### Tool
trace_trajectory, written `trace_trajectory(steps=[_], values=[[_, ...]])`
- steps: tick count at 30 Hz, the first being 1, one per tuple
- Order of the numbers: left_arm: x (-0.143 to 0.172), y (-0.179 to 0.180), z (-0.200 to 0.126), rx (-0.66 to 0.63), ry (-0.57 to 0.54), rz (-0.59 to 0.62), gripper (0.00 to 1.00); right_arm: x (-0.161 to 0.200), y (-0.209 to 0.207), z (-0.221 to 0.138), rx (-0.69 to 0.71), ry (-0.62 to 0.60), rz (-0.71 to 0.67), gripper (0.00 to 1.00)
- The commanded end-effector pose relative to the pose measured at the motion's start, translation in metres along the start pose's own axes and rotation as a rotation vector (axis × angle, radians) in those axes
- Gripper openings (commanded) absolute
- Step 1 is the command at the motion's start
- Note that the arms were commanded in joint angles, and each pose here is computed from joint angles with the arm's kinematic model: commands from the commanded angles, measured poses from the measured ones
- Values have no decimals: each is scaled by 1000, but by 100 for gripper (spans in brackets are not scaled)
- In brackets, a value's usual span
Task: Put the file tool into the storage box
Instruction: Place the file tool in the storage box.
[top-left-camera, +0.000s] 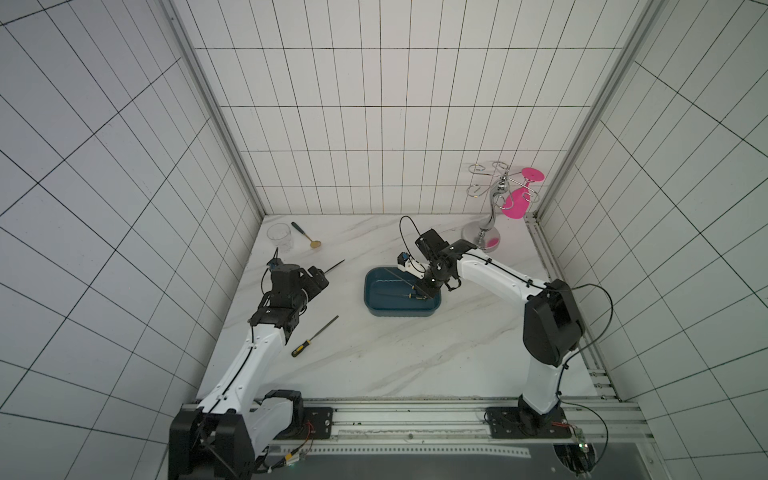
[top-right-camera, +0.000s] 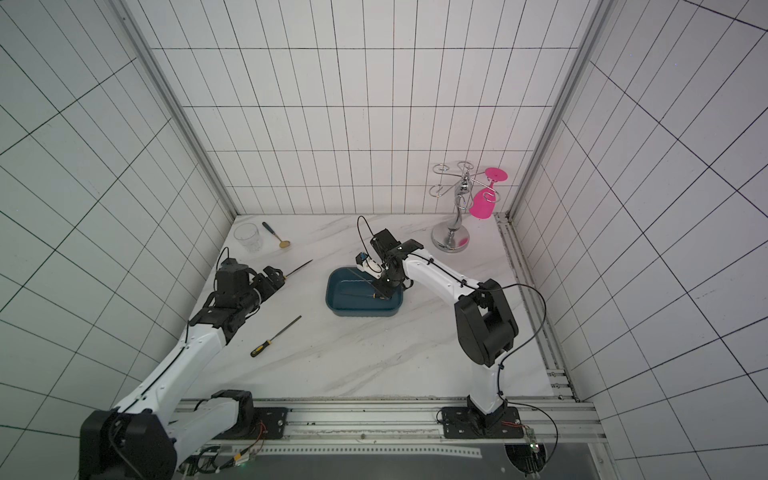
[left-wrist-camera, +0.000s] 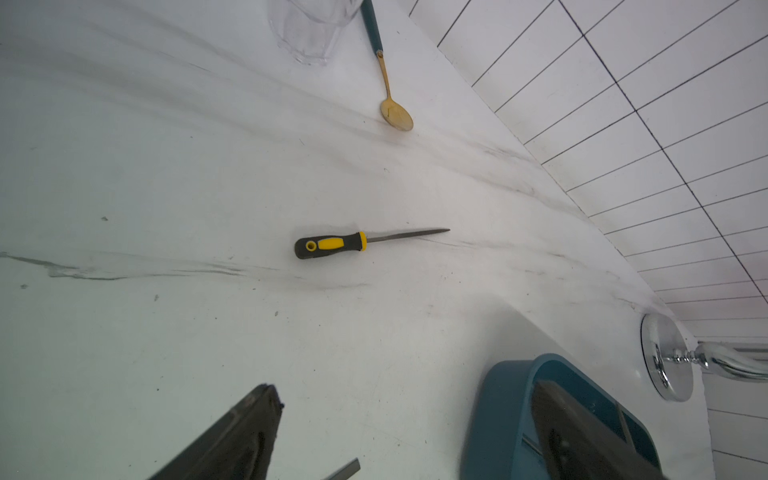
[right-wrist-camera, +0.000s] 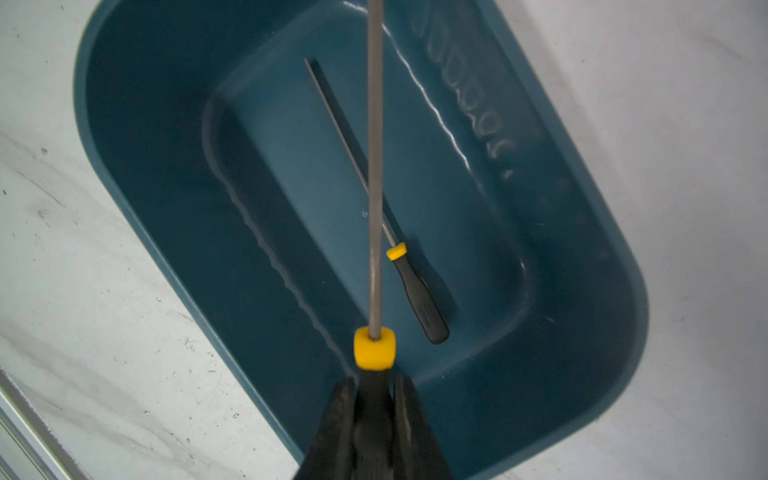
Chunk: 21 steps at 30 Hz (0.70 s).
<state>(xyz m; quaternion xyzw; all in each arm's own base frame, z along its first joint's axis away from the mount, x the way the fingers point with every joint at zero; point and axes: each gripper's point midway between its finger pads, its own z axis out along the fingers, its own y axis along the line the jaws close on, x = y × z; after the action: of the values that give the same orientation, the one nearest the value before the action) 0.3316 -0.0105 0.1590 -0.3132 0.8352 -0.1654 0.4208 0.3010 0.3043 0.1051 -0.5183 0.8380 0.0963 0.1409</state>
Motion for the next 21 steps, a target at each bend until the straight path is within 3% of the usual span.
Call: trace_trajectory(steps=[1, 13, 21], values=[[-8, 3, -5, 8, -60, -14, 99, 5, -1, 1, 44, 45, -51, 1], [-1, 2, -1, 17, -18, -13, 99, 11, -13, 18, 118, 85, -127, 0], [-4, 3, -4, 14, -38, -14, 98, 3, -9, 30, 64, 73, -160, 0]])
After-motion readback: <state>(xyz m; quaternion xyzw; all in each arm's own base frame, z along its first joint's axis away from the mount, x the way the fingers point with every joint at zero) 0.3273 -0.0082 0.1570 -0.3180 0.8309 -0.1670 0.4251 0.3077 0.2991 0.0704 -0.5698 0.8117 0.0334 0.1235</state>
